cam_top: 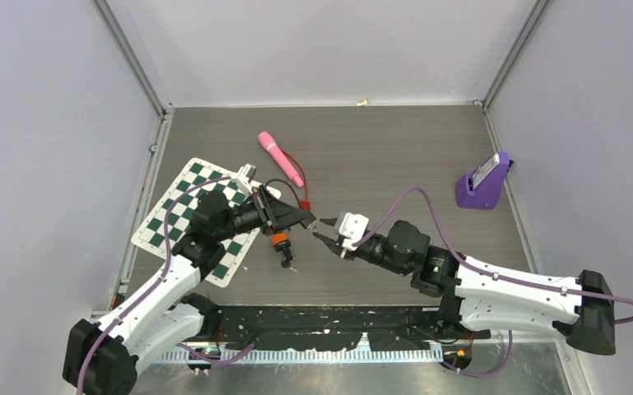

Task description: Unlock with the key

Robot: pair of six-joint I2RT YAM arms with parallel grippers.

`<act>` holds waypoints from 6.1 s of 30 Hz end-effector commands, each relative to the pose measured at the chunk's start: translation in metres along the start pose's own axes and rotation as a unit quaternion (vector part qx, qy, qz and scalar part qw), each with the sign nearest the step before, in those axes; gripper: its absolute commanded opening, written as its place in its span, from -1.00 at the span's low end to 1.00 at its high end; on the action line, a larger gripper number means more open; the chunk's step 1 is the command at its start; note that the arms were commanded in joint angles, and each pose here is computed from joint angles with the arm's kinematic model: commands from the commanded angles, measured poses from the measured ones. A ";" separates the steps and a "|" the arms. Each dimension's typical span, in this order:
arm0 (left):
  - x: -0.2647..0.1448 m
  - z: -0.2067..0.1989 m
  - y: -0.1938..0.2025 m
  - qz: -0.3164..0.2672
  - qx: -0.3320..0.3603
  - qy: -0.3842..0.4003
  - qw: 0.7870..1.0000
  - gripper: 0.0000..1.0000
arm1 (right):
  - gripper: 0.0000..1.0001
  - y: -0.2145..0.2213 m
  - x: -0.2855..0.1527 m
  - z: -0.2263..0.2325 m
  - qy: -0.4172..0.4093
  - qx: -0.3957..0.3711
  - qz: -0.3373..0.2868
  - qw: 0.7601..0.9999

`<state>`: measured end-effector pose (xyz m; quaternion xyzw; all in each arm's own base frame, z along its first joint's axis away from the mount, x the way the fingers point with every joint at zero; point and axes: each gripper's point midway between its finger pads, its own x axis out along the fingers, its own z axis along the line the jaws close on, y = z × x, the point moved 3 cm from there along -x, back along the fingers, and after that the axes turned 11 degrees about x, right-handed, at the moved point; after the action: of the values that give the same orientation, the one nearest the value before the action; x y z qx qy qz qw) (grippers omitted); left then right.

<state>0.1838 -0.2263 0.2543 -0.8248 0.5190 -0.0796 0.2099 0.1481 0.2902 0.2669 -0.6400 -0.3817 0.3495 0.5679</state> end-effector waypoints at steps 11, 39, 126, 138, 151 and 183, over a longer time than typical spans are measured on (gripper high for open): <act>-0.003 -0.031 -0.014 -0.009 0.028 0.033 0.999 -1.00 | -0.29 -0.008 0.015 0.008 0.006 -0.083 0.033 0.996; -0.010 -0.037 -0.012 -0.019 0.038 0.046 0.998 -1.00 | -0.89 0.013 0.019 0.001 0.144 -0.140 0.061 0.978; -0.021 0.004 -0.022 -0.125 0.047 -0.027 0.991 0.45 | -0.90 -0.004 0.032 -0.007 0.107 0.164 -0.036 0.980; -0.016 -0.001 -0.028 -0.126 0.031 -0.022 0.991 -0.17 | -0.90 0.000 0.031 -0.004 0.103 0.168 -0.037 0.980; -0.033 0.009 -0.066 -0.171 0.067 -0.109 0.977 -1.00 | -0.90 0.023 0.001 0.007 0.059 0.141 0.017 0.988; -0.027 -0.041 -0.066 -0.101 0.061 0.022 0.993 -1.00 | 0.59 -0.019 0.008 -0.011 0.078 0.210 -0.105 0.969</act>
<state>0.2337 -0.1784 0.2948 -0.8785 0.4068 -0.0727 0.2399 0.1465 0.2797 0.2325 -0.5429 -0.2818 0.3554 0.7068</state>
